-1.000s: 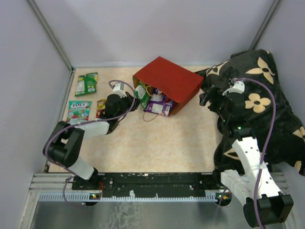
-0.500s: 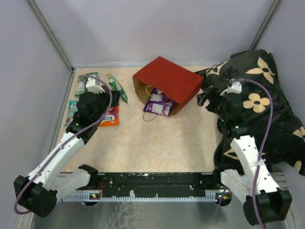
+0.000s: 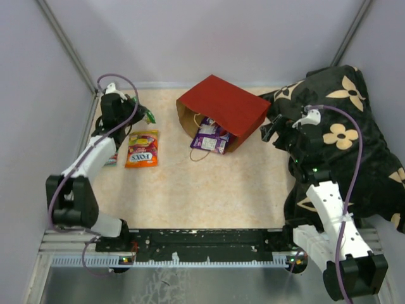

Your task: Take the snacks out of the paper bag

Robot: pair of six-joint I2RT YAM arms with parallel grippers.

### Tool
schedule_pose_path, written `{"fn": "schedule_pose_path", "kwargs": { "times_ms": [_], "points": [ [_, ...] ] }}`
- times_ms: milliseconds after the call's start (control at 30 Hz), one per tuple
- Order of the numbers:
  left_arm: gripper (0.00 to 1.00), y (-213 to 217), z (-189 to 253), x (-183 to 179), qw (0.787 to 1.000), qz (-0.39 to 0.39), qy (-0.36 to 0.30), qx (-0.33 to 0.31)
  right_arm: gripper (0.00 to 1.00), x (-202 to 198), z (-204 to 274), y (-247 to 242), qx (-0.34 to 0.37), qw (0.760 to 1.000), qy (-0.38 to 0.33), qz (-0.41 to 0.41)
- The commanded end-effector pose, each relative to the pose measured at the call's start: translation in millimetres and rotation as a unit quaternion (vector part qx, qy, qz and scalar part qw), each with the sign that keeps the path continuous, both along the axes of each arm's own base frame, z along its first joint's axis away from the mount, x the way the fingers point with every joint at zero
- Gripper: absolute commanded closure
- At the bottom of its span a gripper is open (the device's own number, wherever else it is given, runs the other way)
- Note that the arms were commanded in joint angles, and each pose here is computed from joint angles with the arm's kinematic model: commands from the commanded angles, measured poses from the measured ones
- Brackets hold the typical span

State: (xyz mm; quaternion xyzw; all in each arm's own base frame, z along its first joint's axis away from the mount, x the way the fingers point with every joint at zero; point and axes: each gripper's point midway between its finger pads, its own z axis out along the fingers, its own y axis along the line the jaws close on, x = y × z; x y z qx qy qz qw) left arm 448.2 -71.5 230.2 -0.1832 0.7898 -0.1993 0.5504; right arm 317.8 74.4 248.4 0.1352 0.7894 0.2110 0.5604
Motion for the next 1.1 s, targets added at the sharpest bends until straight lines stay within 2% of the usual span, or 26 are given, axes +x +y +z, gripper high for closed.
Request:
{"fn": "schedule_pose_path", "kwargs": {
  "times_ms": [0, 33, 167, 333, 467, 633, 1067],
  "points": [
    [1.0, -4, 36, 60, 0.992, -0.039, -0.081, -0.093, 0.1, 5, 12, 1, -0.006, 1.0, -0.027, 0.008],
    [1.0, -4, 42, 75, 0.988, -0.048, -0.092, -0.111, 0.1, 6, 10, 3, -0.007, 1.0, -0.024, 0.011],
    [1.0, -3, 19, 124, 0.981, -0.071, -0.092, -0.156, 0.09, 11, 2, 4, -0.01, 1.0, -0.014, 0.014],
    [1.0, 10, -61, 150, 0.972, -0.049, -0.041, -0.228, 0.09, 15, -6, 7, -0.005, 1.0, -0.008, 0.019],
    [1.0, 13, -121, 146, 0.962, -0.039, 0.007, -0.27, 0.09, 18, -9, 13, 0.008, 1.0, -0.002, 0.03],
    [1.0, 15, -152, 126, 0.957, -0.029, 0.026, -0.286, 0.09, 16, -6, 14, 0.012, 0.999, -0.004, 0.031],
    [1.0, 34, -149, 97, 0.961, 0.029, 0.018, -0.276, 0.09, 12, -2, 19, 0.025, 0.999, -0.004, 0.039]
  ]
}}
